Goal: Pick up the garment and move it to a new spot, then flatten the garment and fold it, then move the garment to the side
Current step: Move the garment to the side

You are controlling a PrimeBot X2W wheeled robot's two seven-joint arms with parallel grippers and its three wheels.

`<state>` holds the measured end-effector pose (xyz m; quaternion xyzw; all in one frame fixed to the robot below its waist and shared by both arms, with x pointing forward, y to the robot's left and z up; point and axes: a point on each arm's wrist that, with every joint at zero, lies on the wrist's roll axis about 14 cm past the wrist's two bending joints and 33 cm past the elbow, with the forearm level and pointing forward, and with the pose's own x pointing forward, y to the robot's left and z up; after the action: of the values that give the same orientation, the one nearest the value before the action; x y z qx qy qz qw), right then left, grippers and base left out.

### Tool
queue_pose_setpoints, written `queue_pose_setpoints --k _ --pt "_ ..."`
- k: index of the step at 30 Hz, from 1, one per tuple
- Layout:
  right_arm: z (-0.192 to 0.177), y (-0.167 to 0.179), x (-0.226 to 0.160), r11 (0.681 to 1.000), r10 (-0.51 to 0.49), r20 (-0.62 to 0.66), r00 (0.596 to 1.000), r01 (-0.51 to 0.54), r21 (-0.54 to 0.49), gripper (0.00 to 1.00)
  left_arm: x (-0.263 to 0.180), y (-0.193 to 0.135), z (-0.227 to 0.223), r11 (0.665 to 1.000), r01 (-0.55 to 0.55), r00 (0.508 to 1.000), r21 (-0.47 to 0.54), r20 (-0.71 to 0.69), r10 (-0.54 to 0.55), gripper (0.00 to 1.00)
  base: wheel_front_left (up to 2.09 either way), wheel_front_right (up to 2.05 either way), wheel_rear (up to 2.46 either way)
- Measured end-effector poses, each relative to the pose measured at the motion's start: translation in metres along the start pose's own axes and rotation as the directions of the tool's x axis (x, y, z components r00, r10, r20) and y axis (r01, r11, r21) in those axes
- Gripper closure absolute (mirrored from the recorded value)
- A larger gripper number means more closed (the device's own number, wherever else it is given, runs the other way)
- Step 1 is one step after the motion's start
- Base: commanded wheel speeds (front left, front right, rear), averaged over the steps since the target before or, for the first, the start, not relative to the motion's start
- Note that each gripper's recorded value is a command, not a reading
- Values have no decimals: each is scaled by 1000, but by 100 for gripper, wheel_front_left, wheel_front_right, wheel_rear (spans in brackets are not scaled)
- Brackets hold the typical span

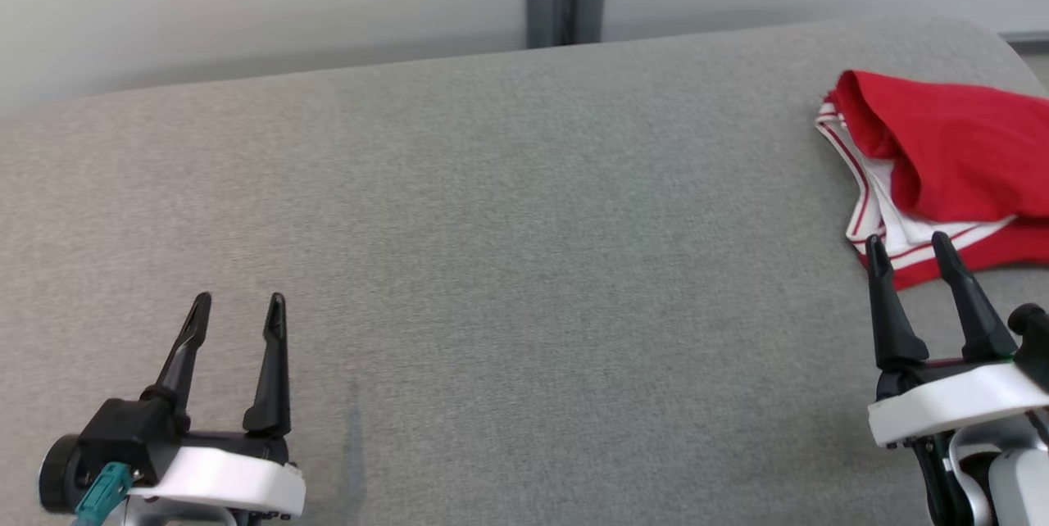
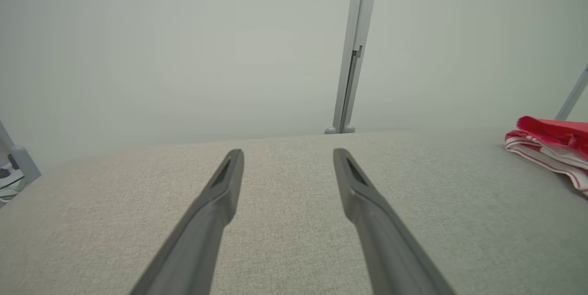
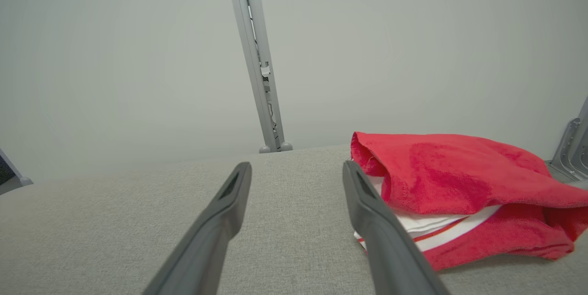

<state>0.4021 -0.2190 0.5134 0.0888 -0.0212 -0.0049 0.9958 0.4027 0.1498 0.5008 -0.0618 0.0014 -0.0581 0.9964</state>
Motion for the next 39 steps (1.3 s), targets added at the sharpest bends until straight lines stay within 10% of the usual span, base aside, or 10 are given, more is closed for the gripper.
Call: queue_pose_setpoints --k 10,39 --pt "6 44 -17 994 106 -15 994 -106 -9 0 -55 50 9 982 -189 982 14 8 189 0 0 0 0" --pt "13 38 -68 993 94 -40 995 -96 -67 0 -95 49 -3 984 -173 982 46 -67 176 0 0 0 0"
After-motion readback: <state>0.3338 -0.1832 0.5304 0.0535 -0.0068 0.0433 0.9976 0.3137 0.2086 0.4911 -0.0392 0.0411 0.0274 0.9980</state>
